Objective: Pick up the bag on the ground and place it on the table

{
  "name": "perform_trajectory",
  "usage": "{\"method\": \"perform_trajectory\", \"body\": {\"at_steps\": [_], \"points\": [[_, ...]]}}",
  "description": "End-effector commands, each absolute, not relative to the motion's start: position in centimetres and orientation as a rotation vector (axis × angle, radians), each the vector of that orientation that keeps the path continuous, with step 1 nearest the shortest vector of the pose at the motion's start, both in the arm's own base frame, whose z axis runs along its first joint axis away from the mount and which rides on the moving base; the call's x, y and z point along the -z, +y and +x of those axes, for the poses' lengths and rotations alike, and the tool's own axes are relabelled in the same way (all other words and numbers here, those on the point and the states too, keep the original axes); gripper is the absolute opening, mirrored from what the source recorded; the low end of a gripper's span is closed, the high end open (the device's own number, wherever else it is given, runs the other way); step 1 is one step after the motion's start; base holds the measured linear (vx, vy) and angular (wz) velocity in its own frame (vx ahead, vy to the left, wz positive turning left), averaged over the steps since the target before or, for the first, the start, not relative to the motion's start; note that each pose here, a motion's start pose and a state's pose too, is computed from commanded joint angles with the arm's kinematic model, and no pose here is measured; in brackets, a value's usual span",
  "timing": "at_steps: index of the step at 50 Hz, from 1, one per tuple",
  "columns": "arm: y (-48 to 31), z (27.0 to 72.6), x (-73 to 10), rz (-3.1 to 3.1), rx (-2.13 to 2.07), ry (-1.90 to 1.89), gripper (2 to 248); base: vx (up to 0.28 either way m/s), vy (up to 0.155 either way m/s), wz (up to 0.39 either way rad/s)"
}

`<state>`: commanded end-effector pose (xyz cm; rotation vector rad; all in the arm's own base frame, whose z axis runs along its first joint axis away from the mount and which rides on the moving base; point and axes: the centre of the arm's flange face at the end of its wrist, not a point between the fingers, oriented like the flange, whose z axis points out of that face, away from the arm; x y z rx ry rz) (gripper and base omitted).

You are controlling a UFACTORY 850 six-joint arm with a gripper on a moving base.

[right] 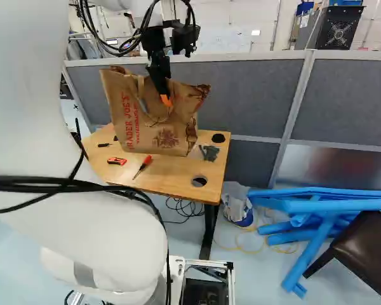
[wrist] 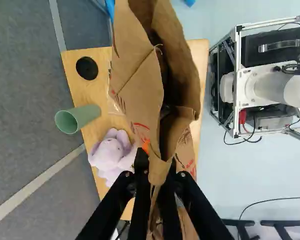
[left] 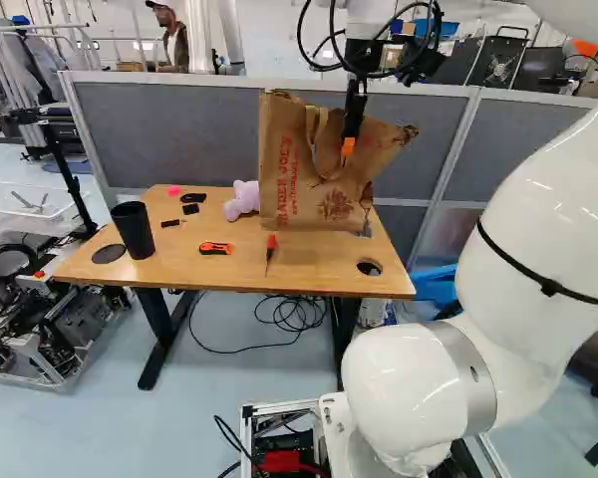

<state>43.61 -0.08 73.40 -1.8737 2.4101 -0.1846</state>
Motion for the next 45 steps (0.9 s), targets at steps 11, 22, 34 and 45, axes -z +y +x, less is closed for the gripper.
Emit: {"method": "perform_trajectory", "body": {"at_steps": [11,22,34,45], "points": [[-0.13,43.52,-73.39,-1.735,0.175,2.517,25,0.000,0.000,0.000],[-0.13,43.34,-73.37,-1.593,0.154,2.624,25,0.000,0.000,0.000],[-0.14,43.09,-73.35,-1.501,0.131,2.703,25,0.000,0.000,0.000],[-0.22,43.29,-72.62,-1.513,0.117,2.739,25,0.000,0.000,0.000]]}}
